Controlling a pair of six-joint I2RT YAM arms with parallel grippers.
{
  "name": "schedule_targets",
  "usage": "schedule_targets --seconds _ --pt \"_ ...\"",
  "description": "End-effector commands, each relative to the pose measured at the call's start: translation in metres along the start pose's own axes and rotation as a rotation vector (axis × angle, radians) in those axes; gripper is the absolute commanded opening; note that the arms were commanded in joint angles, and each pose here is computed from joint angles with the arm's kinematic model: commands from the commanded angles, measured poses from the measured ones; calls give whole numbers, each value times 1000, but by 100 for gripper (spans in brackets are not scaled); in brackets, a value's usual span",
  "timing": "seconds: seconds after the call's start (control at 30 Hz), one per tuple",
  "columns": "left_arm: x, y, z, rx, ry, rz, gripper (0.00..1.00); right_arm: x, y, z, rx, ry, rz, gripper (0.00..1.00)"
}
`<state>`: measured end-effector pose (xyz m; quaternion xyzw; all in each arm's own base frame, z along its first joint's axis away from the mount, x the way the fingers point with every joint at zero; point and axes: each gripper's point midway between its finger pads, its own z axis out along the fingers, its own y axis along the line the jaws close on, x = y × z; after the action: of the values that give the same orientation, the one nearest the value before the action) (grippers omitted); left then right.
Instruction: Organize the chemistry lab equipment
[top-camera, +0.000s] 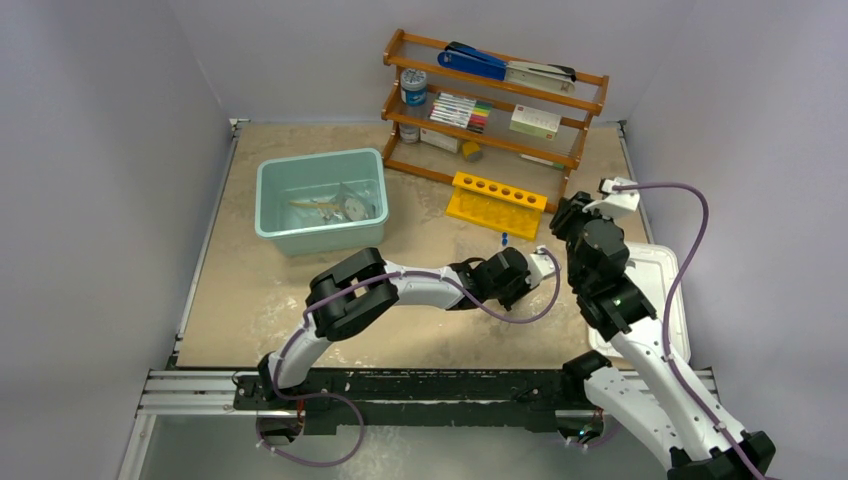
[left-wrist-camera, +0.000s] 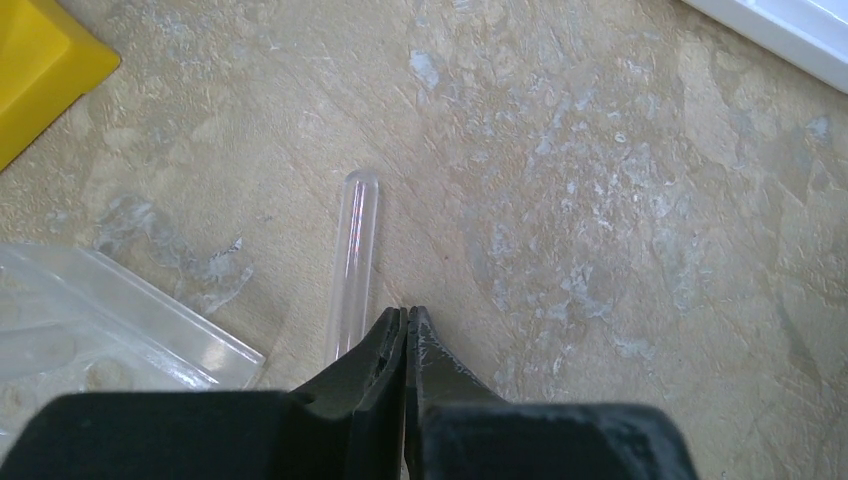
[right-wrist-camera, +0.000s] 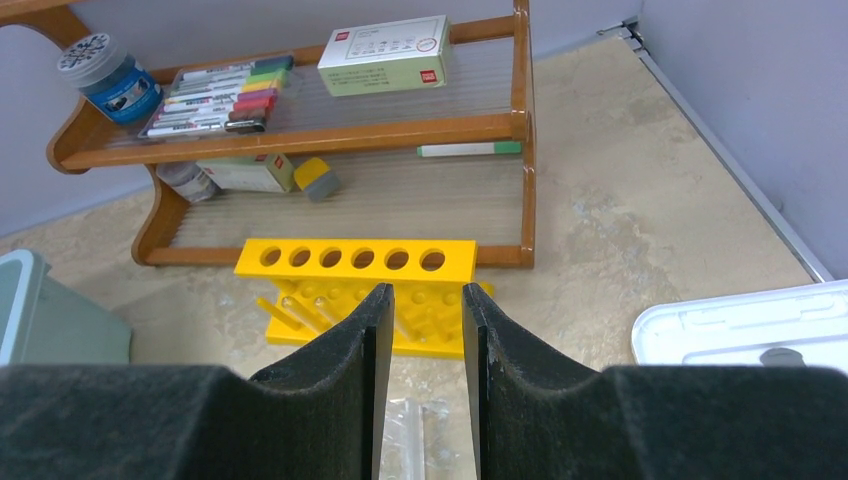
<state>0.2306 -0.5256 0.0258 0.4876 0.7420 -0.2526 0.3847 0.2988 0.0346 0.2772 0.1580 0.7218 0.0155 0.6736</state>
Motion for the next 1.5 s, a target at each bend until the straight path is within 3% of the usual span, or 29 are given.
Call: schedule_targets --seconds 0.0,0.37,0.73,0.8,0.87,1.1,1.33,1.47 --pt "-3 -2 5 22 -3 -9 0 -14 6 0 -15 -36 27 34" --pt "-27 -1 -13 16 -63 -10 1 -13 7 1 -18 -35 27 34" --pt "-55 0 -24 48 -132 -42 26 -6 5 4 -7 -25 16 34" --pt "-61 0 -28 52 -147 -42 40 -7 5 4 -5 -27 16 34" --pt "-64 1 -29 50 -153 -35 45 -8 4 4 -3 -30 15 34" --pt "-61 5 -23 60 -136 -15 44 -31 7 -7 -34 -91 106 33" --pt "-72 9 -25 47 -173 27 42 -40 4 -8 -20 -107 96 33" --pt "-64 12 -19 38 -138 61 42 -39 3 -8 -13 -108 86 33"
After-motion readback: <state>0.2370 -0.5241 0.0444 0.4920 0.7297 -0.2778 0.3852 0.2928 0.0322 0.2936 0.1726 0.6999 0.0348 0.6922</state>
